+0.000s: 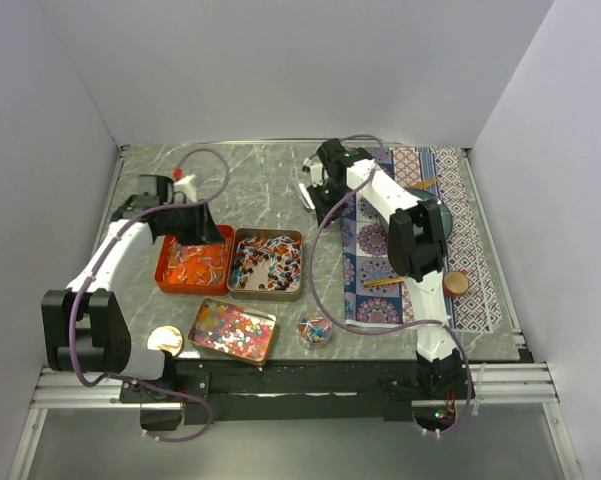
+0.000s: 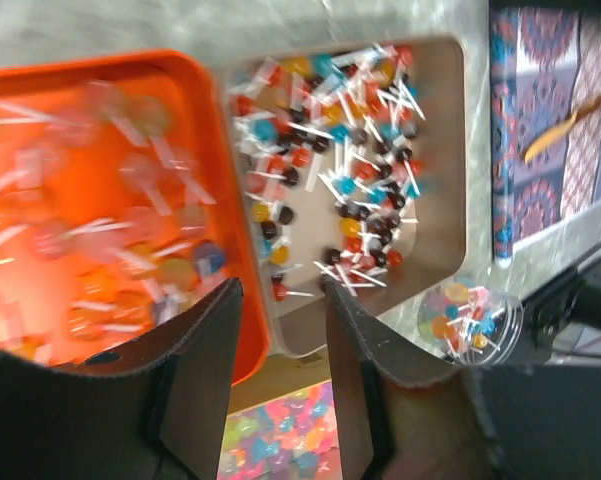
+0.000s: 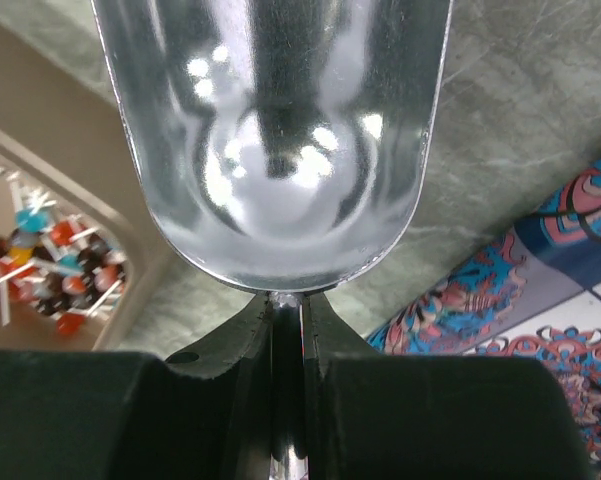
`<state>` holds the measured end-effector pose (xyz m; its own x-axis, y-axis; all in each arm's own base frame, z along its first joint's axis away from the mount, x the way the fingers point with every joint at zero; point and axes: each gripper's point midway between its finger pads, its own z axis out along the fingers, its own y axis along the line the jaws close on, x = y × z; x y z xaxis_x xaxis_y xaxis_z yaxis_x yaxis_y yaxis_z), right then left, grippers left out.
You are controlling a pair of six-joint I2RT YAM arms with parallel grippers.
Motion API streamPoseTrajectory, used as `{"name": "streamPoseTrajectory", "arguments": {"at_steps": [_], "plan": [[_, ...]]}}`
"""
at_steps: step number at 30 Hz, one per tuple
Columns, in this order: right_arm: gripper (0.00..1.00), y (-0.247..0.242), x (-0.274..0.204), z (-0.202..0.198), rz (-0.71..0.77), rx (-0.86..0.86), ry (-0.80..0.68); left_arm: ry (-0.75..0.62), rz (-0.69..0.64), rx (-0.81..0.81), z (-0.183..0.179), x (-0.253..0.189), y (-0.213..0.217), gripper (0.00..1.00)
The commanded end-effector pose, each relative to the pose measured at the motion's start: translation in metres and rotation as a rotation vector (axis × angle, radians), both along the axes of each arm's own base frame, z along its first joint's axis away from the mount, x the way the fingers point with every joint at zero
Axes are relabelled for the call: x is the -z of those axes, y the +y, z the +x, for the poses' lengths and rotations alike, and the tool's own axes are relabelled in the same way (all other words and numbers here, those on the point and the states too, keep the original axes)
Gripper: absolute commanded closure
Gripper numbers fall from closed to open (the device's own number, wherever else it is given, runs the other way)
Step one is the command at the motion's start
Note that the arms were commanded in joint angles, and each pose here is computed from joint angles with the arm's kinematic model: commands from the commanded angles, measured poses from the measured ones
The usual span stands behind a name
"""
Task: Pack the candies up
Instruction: Place the spatula at the center of the board, then move the storage box to the center of the board.
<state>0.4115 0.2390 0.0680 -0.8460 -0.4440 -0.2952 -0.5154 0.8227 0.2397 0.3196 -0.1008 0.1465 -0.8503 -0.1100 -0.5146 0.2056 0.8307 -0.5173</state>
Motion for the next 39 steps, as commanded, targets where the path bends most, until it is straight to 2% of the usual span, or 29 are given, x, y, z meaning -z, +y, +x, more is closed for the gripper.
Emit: {"name": "streamPoseTrajectory", "arguments": {"at_steps": [1,4,7,17,20,21,23,24,29,32,33,35,38,39], "plan": [[0.74,0.007,-0.006,0.019,-0.008,0.016,-0.072,0.040,0.039,0.011,-0.009,0.016,-0.023,0.53],[0.52,0.006,-0.012,0.020,-0.019,0.008,-0.096,0.081,0.129,-0.069,-0.011,0.036,-0.015,0.50],[0.41,0.001,-0.022,0.020,-0.031,0.002,-0.124,0.117,0.177,-0.116,-0.008,0.051,-0.009,0.50],[0.36,-0.018,-0.104,0.042,-0.017,0.059,-0.345,0.200,0.227,-0.080,0.018,0.079,-0.035,0.58],[0.35,-0.029,-0.132,0.046,-0.018,0.084,-0.415,0.224,0.258,-0.110,0.030,0.086,-0.032,0.72],[0.35,-0.033,-0.142,0.045,-0.016,0.089,-0.438,0.228,0.267,-0.122,0.038,0.087,-0.032,0.85],[0.35,-0.041,-0.149,0.045,-0.031,0.092,-0.461,0.232,0.285,-0.147,0.047,0.090,-0.029,0.97],[0.35,-0.045,-0.155,0.043,-0.036,0.095,-0.475,0.231,0.288,-0.155,0.057,0.092,-0.030,0.99],[0.35,-0.059,-0.164,0.042,-0.071,0.098,-0.515,0.192,0.295,-0.155,0.101,0.093,-0.037,0.99],[0.35,-0.065,-0.165,0.042,-0.078,0.105,-0.515,0.116,0.324,-0.164,0.149,0.086,-0.036,0.99],[0.35,-0.066,-0.165,0.041,-0.076,0.104,-0.513,0.126,0.336,-0.161,0.157,0.100,-0.035,0.99],[0.35,-0.069,-0.162,0.041,-0.083,0.102,-0.508,0.074,0.346,-0.164,0.180,0.094,-0.031,0.99],[0.36,-0.074,-0.160,0.039,-0.088,0.101,-0.500,0.070,0.344,-0.135,0.189,0.104,-0.033,0.98],[0.36,-0.076,-0.160,0.038,-0.091,0.102,-0.500,0.068,0.332,-0.124,0.189,0.102,-0.036,0.84]]}}
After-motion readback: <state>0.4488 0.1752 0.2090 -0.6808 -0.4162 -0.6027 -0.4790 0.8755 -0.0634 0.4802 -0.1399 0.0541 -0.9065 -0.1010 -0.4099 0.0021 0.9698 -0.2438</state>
